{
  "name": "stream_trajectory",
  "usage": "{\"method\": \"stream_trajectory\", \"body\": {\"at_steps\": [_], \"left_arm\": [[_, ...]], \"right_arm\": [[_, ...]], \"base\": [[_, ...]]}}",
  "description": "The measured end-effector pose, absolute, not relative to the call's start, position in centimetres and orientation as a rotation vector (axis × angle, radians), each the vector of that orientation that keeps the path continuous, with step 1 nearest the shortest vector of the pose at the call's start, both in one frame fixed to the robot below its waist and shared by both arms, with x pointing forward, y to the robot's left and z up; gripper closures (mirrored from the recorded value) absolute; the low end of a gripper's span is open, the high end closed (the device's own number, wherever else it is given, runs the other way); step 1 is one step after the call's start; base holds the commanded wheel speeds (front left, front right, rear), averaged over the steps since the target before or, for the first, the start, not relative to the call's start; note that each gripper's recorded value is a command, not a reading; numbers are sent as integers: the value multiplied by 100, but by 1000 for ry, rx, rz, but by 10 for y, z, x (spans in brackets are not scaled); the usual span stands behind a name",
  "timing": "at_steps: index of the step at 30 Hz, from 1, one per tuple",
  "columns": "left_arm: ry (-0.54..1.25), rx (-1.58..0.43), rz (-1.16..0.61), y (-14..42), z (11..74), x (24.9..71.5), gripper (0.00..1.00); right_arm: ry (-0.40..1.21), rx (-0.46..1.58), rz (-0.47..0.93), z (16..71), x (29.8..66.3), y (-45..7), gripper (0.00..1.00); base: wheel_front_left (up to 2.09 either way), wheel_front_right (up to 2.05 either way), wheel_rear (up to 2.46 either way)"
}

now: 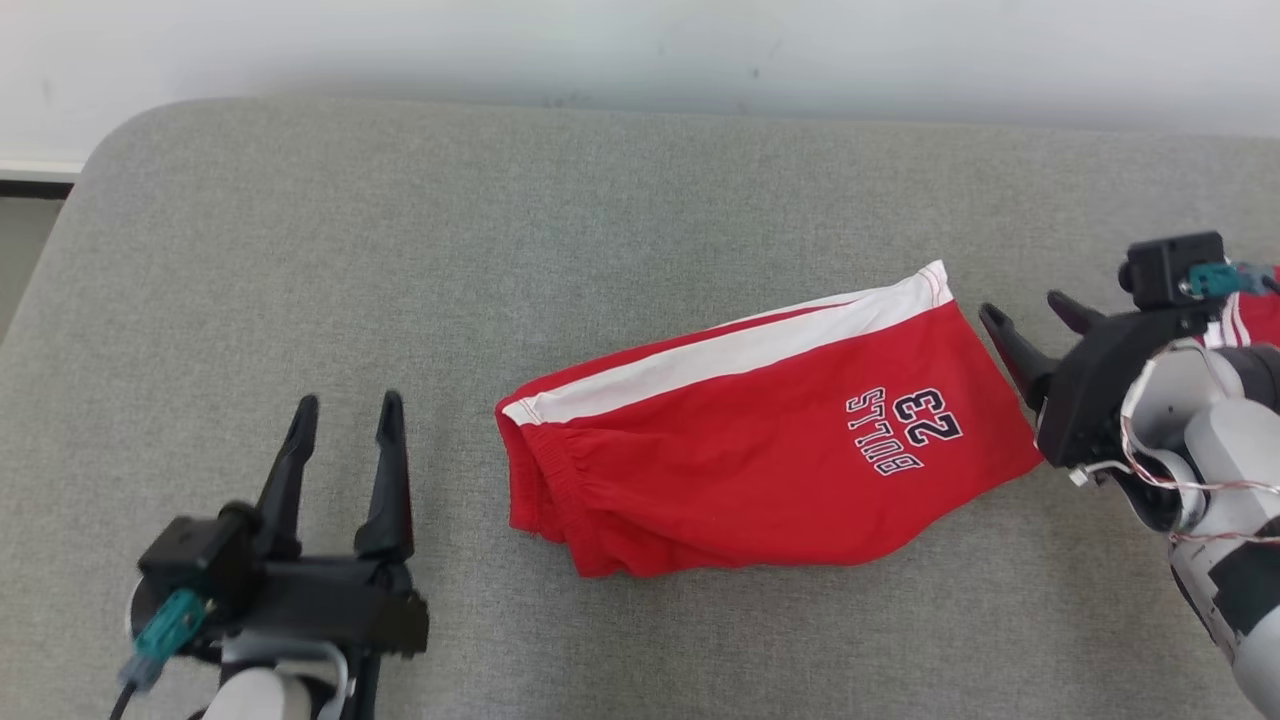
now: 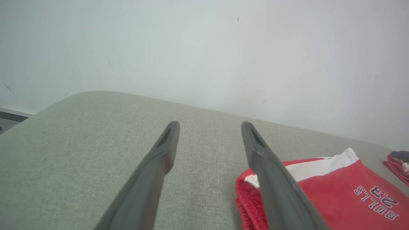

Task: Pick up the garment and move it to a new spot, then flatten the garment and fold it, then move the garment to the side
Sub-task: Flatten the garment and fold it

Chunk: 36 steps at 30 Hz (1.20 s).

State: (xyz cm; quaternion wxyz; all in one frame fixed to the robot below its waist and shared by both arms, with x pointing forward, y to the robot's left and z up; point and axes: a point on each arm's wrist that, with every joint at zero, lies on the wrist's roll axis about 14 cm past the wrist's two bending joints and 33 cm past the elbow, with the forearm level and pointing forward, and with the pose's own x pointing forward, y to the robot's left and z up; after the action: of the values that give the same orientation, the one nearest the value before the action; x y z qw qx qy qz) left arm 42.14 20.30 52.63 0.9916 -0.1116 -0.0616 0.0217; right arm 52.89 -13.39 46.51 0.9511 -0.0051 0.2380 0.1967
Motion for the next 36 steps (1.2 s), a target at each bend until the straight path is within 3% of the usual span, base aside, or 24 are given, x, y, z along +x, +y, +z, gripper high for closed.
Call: {"method": "stream_trajectory", "body": {"at_steps": [9,29,30,31,32,36], "left_arm": [[-146,-171,145,228,524,386,0],[-72,-154,248,253,499,358,0],[-70,-157,248,253,499,358,0],[-69,-158,247,253,498,358,0],[-68,-158,246,252,498,359,0],[-72,-160,237,250,499,362,0]], "right_arm": [[522,134,299,449,522,-155,0],[743,120,335,381,526,-104,0],[753,104,343,380,526,-101,11],[761,99,350,379,525,-99,67],[766,93,359,378,524,-97,100],[759,70,381,379,521,-93,100]], "base": [[0,0,0],[0,0,0],[0,0,0],[0,0,0],[0,0,0],[0,0,0]]}}
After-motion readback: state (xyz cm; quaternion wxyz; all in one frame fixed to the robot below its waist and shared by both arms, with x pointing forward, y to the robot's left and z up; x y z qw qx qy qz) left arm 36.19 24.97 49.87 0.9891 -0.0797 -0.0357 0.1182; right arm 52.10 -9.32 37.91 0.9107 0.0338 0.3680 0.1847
